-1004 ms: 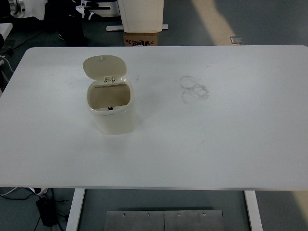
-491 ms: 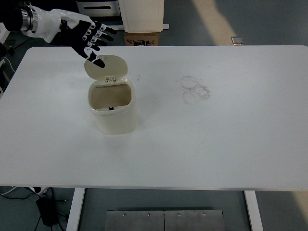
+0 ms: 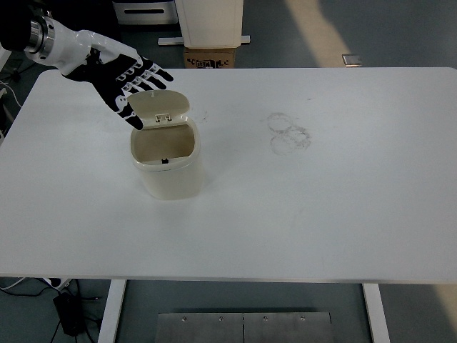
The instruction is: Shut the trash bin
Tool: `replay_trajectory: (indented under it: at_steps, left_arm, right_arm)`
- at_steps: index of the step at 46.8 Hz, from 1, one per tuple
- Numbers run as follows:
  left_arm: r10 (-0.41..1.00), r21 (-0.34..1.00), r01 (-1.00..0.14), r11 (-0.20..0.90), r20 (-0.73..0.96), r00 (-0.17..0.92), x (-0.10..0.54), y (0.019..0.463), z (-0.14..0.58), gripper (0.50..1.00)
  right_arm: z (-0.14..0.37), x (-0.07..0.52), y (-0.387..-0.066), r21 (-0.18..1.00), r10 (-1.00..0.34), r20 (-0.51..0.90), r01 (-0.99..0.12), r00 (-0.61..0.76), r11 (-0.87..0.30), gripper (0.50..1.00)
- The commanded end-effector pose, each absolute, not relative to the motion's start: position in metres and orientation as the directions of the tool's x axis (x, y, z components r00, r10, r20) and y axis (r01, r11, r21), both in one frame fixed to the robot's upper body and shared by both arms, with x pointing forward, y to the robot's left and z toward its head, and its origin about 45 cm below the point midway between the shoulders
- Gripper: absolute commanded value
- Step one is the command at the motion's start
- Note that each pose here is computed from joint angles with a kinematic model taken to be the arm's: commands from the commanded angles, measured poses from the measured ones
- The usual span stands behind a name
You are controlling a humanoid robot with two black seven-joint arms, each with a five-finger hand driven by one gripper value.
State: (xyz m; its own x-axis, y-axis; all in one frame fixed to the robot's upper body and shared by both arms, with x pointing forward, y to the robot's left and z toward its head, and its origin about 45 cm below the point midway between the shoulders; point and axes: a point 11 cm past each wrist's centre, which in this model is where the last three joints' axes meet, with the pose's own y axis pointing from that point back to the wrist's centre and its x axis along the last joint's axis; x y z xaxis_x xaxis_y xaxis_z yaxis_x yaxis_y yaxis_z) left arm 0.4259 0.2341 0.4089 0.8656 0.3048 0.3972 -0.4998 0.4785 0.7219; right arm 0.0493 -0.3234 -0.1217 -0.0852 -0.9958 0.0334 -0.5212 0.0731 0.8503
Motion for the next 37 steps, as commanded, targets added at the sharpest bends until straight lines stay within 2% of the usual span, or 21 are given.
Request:
replay_trajectory:
  at_steps: [1, 16, 37]
  left_arm:
    - [0.272, 0.721, -0.486, 0.494, 0.403, 0.874, 0.419, 0.225, 0.414, 1.000]
    - [0.212, 0.747, -0.434, 0.504, 0.380, 0.900, 0.404, 0.211, 0.405, 1.000]
    - [0.234, 0.781, -0.404, 0.476, 0.331, 0.914, 0.401, 0.220, 0.375, 1.000]
  right_arm:
    - [-0.122, 0.049, -0.323, 0.851, -0.996, 0.033, -0.520, -0.085, 0.073, 0.991]
    - [-0.122, 0.049, -0.323, 0.850, -0.996, 0.033, -0.521, -0.087, 0.074, 0.991]
    - [-0.122, 0.049, -0.323, 0.851, -0.996, 0.033, -0.520, -0.085, 0.073, 0.991]
